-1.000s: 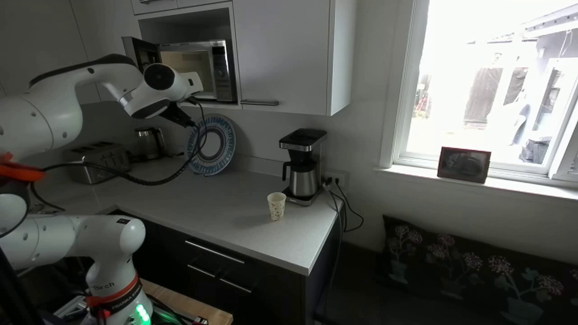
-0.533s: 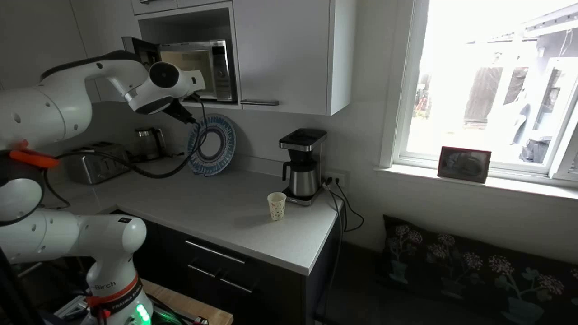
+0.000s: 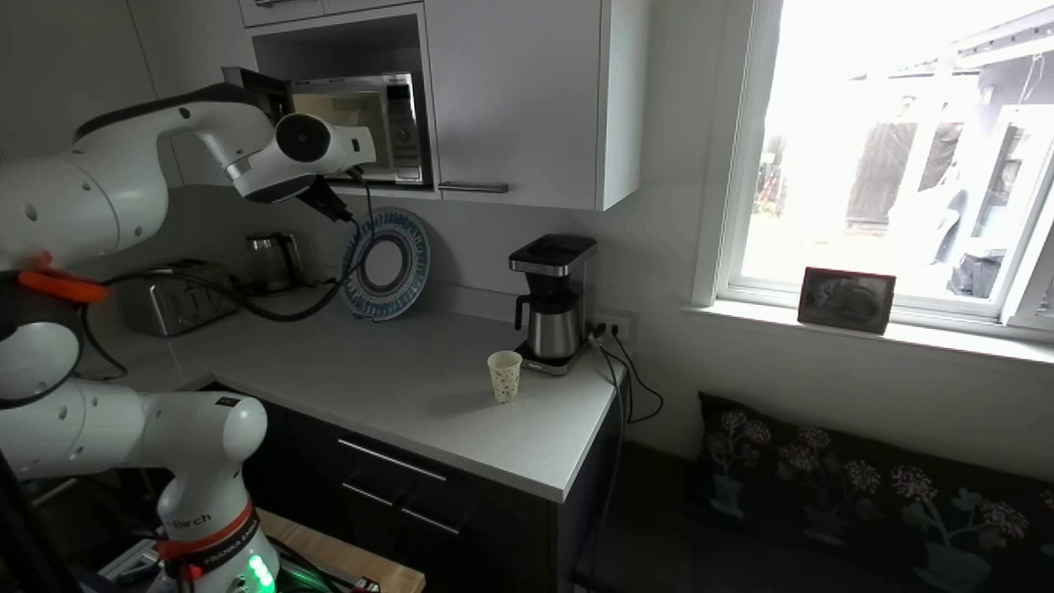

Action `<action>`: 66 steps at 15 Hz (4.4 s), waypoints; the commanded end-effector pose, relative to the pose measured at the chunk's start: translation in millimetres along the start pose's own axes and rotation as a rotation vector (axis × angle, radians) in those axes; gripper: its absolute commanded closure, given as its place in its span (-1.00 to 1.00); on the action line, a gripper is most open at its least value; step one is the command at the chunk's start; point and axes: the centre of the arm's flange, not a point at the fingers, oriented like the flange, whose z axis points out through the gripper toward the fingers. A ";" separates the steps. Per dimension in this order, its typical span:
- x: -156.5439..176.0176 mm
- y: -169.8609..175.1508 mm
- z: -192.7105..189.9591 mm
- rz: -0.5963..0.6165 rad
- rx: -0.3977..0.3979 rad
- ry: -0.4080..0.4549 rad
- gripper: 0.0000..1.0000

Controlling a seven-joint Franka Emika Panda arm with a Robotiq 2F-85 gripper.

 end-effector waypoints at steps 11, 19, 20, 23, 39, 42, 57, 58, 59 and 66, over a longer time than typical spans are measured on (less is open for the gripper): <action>14.5 -5.9 56.3 0.351 0.017 0.093 1.00; 10.3 -3.4 62.0 0.346 0.001 0.075 0.98; 10.8 -3.7 60.8 0.346 0.001 0.077 0.98; 11.0 -3.8 60.4 0.345 0.001 0.078 0.98; 34.0 -25.3 124.6 0.480 0.008 -0.066 1.00; 41.4 -25.2 137.3 0.511 -0.002 -0.064 1.00; 64.1 -39.2 189.8 0.585 -0.133 -0.129 1.00; 65.4 -39.6 192.3 0.578 -0.132 -0.115 1.00; 66.8 -40.8 194.1 0.581 -0.139 -0.112 1.00; 68.9 -36.7 211.3 0.644 -0.205 -0.059 1.00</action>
